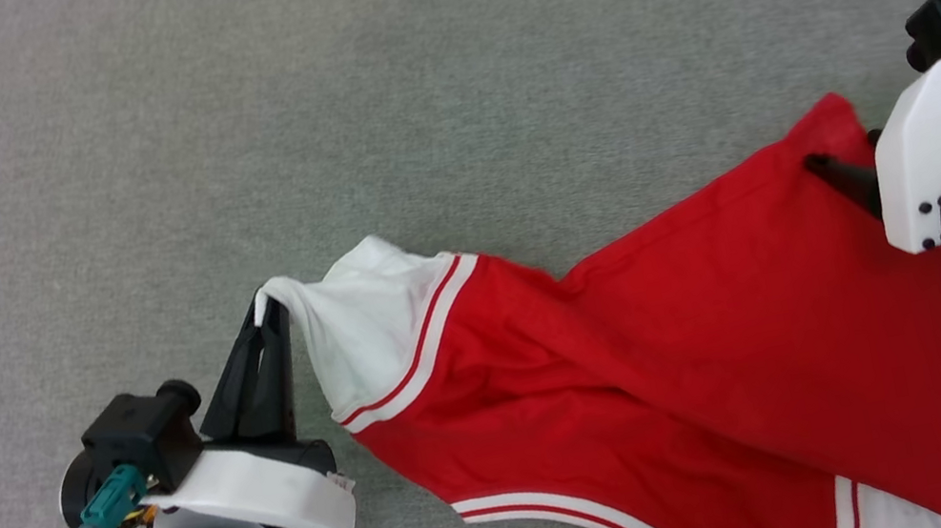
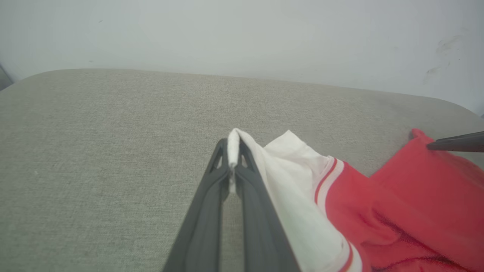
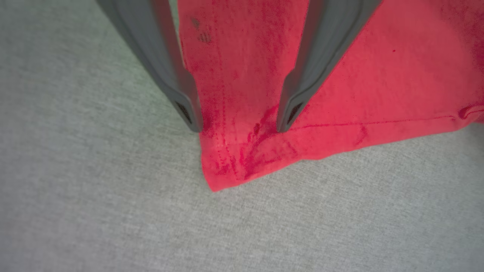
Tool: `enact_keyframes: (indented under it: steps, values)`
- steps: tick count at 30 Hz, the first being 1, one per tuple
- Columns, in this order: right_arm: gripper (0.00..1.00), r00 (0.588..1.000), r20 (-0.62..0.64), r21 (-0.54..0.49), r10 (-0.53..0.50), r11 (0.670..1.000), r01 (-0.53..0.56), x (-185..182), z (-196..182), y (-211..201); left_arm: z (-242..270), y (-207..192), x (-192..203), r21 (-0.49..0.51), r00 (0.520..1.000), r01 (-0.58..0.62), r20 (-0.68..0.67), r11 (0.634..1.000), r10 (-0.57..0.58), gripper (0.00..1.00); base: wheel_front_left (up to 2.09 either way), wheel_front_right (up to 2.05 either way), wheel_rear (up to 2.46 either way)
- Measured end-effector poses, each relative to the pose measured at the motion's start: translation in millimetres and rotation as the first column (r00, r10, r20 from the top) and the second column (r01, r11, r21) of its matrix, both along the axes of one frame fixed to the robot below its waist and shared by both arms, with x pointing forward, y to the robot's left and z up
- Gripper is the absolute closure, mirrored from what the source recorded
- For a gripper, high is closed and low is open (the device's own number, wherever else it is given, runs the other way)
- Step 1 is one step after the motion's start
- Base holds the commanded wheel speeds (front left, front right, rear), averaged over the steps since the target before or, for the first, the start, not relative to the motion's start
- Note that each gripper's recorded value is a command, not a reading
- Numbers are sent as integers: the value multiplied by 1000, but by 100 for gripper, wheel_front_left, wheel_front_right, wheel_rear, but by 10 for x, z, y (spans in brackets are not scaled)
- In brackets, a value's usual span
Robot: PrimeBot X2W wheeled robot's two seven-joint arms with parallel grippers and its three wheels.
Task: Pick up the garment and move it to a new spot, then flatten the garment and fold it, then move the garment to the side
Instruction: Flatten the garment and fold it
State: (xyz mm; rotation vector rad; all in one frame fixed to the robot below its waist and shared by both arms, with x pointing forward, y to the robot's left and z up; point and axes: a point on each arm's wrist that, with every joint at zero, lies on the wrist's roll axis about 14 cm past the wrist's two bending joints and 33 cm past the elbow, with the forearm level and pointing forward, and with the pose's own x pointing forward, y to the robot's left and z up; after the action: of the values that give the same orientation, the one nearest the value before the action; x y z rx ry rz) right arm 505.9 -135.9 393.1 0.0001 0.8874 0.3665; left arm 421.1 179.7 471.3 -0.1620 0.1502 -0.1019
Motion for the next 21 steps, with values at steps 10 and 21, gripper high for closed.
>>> enact_keyframes:
  steps: [10, 21]
  values:
    - [100, 984, -174, -21, 45, 999, -49, 77, -393, 142, -143, 67, 46, 1, 1000, -25, -19, 1000, 25, 100, 0, 0, 0]
    - [100, 996, -17, -37, 85, 996, -85, 164, -29, 191, 73, 123, 56, 4, 999, -30, 45, 1000, 30, 100, 0, 0, 0]
